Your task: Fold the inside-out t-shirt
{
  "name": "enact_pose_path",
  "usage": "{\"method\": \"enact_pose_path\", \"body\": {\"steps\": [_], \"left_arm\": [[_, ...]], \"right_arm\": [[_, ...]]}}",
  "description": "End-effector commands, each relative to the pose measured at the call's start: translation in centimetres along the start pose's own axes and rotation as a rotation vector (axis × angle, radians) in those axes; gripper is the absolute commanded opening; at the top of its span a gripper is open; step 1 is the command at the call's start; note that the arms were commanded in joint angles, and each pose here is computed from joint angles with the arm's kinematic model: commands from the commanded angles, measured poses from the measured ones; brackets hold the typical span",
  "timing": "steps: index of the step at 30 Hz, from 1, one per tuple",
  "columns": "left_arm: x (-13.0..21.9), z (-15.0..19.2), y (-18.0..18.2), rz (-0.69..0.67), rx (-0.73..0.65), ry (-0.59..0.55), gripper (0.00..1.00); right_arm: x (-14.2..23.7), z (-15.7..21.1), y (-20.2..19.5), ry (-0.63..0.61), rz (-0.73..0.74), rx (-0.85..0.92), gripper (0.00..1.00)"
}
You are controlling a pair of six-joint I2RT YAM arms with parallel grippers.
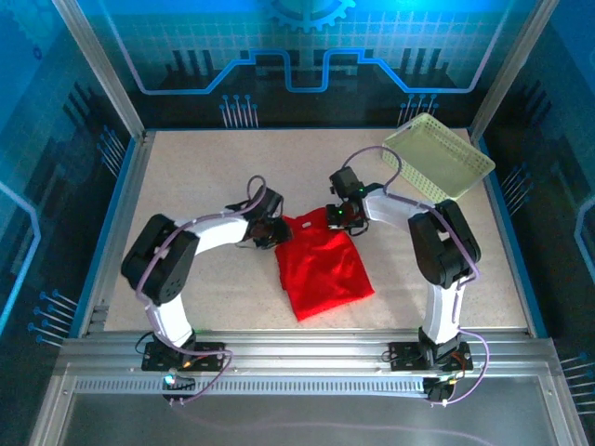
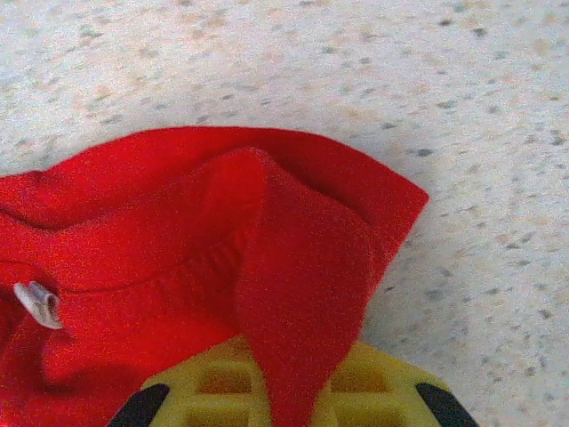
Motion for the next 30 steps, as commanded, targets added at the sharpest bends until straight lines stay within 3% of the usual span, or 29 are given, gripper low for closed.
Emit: {"method": "enact_pose_path", "body": {"steps": [1, 7, 10, 23, 30], "left_arm": [[1.3, -0.4, 1.2, -0.007, 0.037, -0.076, 0.44], [2.4, -2.4, 1.7, 0.025, 0.103, -0.092, 0.59], [2.0, -2.5, 0.7, 0.031, 0.091, -0.066, 0.64], [-3.9, -1.1, -1.8, 0.023, 0.115, 0.032, 0.63], [-6.7, -0.5, -3.1, 0.036, 0.099, 0.067, 0.51]], "right_arm": [[1.5, -0.9, 0.2, -0.049, 0.005, 0.042, 0.14], [2.2, -2.1, -0.7, -0.046, 0.049, 0.068, 0.5], [2.2, -2.0, -0.6, -0.033, 0.044, 0.082, 0.57], [-1.1, 0.6, -0.7, 0.061, 0.042, 0.03, 0.63], [-2.2, 1.0, 0.3, 0.08, -0.029, 0.019, 0.58]]}}
Point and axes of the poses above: each hand's point on the last joint's axis, 136 mm out from that joint toward the fingers, its own x axis back along the fingers, its own y axis along the line the jaws close on, z = x × y, the point moved 5 cm from there along x, back along the fingers, and after that the axes turned 14 degrees about x, right-handed, at the moved point
